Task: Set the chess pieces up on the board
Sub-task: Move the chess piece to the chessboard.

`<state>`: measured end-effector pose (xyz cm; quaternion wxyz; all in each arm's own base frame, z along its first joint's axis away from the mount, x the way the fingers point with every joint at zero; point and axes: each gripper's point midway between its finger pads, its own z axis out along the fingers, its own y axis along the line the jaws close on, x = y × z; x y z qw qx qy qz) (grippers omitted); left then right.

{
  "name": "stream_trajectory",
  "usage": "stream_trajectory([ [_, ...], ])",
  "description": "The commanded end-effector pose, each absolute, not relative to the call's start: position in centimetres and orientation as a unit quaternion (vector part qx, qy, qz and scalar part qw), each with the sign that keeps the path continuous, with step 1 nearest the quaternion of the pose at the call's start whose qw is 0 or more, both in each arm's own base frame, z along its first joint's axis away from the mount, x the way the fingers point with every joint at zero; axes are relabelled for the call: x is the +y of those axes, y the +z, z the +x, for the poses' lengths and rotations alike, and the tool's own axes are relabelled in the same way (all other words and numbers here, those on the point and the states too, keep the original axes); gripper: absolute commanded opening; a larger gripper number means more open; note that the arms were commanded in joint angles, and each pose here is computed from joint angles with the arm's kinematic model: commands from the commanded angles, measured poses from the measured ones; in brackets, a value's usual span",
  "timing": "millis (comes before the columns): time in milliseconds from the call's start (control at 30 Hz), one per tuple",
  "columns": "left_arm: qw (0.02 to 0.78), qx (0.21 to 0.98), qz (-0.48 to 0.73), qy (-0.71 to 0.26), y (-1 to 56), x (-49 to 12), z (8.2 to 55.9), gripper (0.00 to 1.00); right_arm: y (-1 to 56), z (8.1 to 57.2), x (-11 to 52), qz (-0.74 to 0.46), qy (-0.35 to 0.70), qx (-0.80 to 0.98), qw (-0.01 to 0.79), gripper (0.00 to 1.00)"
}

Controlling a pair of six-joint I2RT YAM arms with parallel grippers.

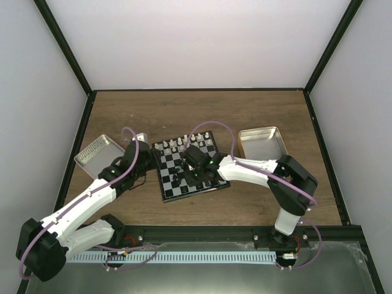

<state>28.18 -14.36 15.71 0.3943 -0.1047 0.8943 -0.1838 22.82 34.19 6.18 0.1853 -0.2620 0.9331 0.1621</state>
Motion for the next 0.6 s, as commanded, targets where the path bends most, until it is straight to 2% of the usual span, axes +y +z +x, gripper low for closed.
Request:
stream_trajectory([
  [0, 0.397, 0.893, -0.108, -0.183, 15.6, -14.2, 28.3, 0.45, 7.2, 22.9, 34.8, -0.264, 0.171, 0.928, 0.201, 0.2],
  [300, 0.399, 0.892, -0.108, -0.182, 15.7, -14.0, 28.3, 0.45, 7.7, 23.5, 34.7, -0.262, 0.166, 0.926, 0.215, 0.23],
  [567, 0.398, 0.893, -0.109, -0.182, 15.6, -14.0, 28.2, 0.46, 6.9, 23.4, 35.8, -0.279, 0.169, 0.925, 0.196, 0.25],
])
